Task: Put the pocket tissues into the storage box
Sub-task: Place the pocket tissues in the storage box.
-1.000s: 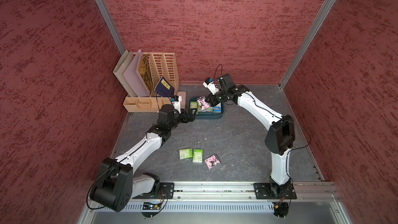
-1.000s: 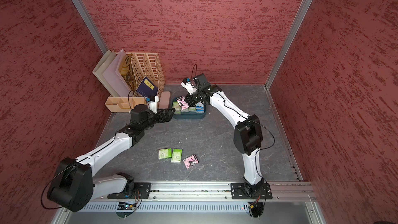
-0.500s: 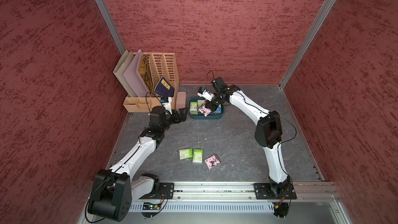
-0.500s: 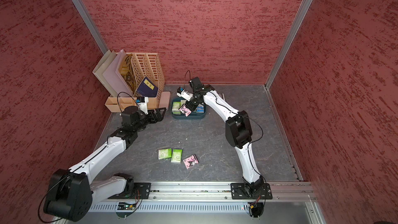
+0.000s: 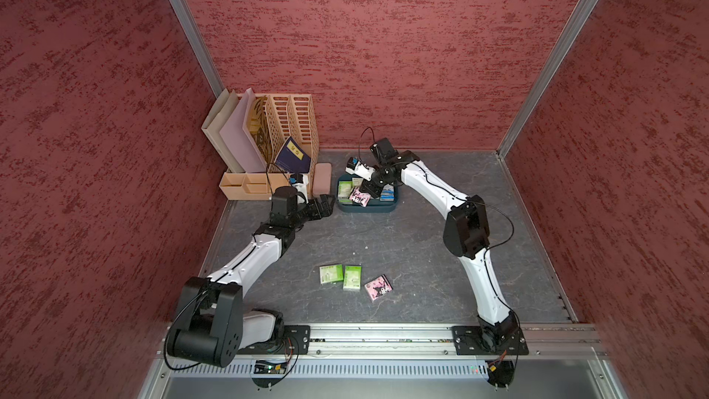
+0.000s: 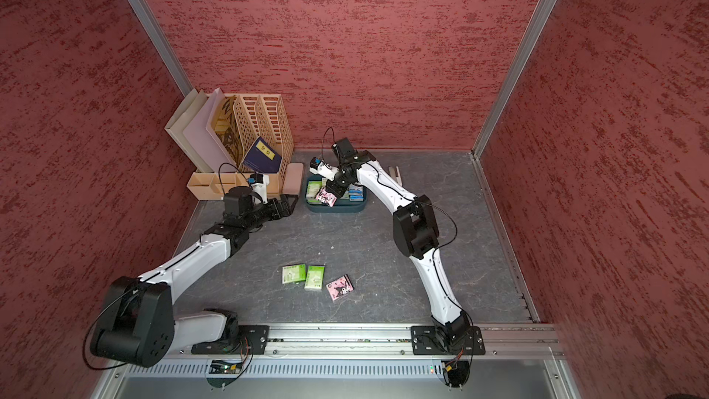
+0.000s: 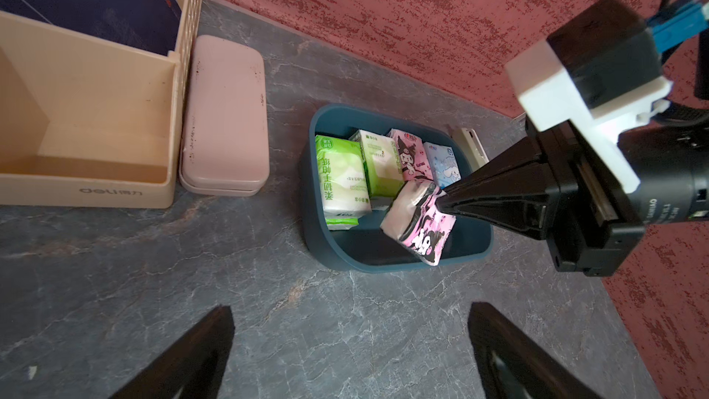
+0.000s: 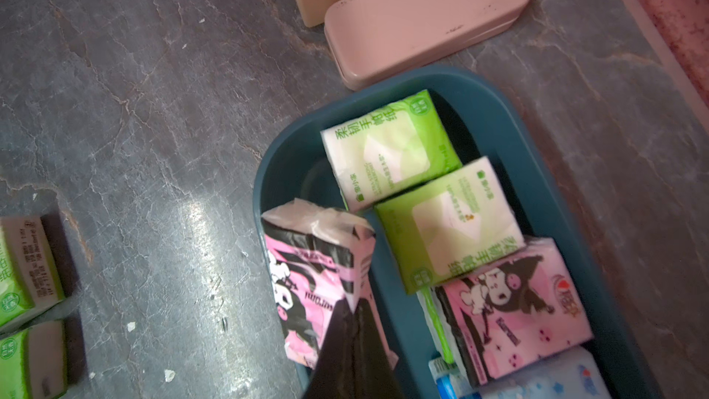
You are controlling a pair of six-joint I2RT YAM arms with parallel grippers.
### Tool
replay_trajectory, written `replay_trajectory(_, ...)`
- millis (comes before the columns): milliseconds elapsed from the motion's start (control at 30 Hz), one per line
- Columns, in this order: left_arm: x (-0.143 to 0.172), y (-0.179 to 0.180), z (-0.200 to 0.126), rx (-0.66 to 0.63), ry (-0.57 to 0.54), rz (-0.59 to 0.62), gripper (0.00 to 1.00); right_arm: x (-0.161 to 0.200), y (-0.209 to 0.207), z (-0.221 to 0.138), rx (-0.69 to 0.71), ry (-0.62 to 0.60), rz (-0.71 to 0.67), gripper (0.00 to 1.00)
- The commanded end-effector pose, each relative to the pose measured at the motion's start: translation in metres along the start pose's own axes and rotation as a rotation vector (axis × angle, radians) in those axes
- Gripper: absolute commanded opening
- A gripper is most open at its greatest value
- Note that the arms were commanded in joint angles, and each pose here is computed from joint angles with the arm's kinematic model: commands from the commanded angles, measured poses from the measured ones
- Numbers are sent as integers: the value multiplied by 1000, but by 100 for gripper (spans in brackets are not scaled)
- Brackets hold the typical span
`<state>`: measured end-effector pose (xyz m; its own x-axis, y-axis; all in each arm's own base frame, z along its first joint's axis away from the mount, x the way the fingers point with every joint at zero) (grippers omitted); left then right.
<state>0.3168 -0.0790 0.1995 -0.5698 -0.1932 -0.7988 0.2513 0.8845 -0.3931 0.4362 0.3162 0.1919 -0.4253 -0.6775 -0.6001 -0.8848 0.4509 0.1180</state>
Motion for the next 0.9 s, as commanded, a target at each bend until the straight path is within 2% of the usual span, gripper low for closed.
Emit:
replay_trajectory(0,-15,-2,0,20,-14,28,100,12,13,24,-103,52,-17,0)
replay_trajectory(100,-18,0,1,16,-3,32,100,14,12,33,-113,49,-12,16)
replay_trajectory(200,-19,3,1,16,-4,22,100,15,11,39,-113,49,6,40)
replay_trajectory(300,-18,4,2,17,-2,14,100,11,10,36,-103,29,28,50)
replay_trajectory(400,-18,4,3,20,-1,9,100,-1,12,23,-86,-17,50,54)
replay_trajectory(633,-20,2,4,37,-4,0,100,-20,21,-20,-59,-170,124,57)
replay_trajectory(733,-21,1,3,43,-4,3,100,-21,25,-35,-67,-222,195,54)
replay_trajectory(767,-22,0,3,47,-7,4,100,-20,27,-38,-73,-232,221,48)
replay_trajectory(833,-23,-1,3,51,-6,6,100,-17,32,-41,-100,-231,279,25)
replay_trajectory(867,-24,-1,2,54,-7,7,100,-15,32,-41,-107,-223,307,17)
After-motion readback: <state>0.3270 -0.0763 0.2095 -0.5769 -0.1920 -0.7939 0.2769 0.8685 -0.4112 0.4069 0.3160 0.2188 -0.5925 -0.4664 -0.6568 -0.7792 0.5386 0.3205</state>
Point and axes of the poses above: each gripper's point midway between its finger pads, its own z axis out along the fingers, its own y axis along the line the jaws close on, x = y × z, the point moved 8 cm from there along -z, back along the fingers, and after that the axes turned 8 degrees about z, right-handed, at the moved point
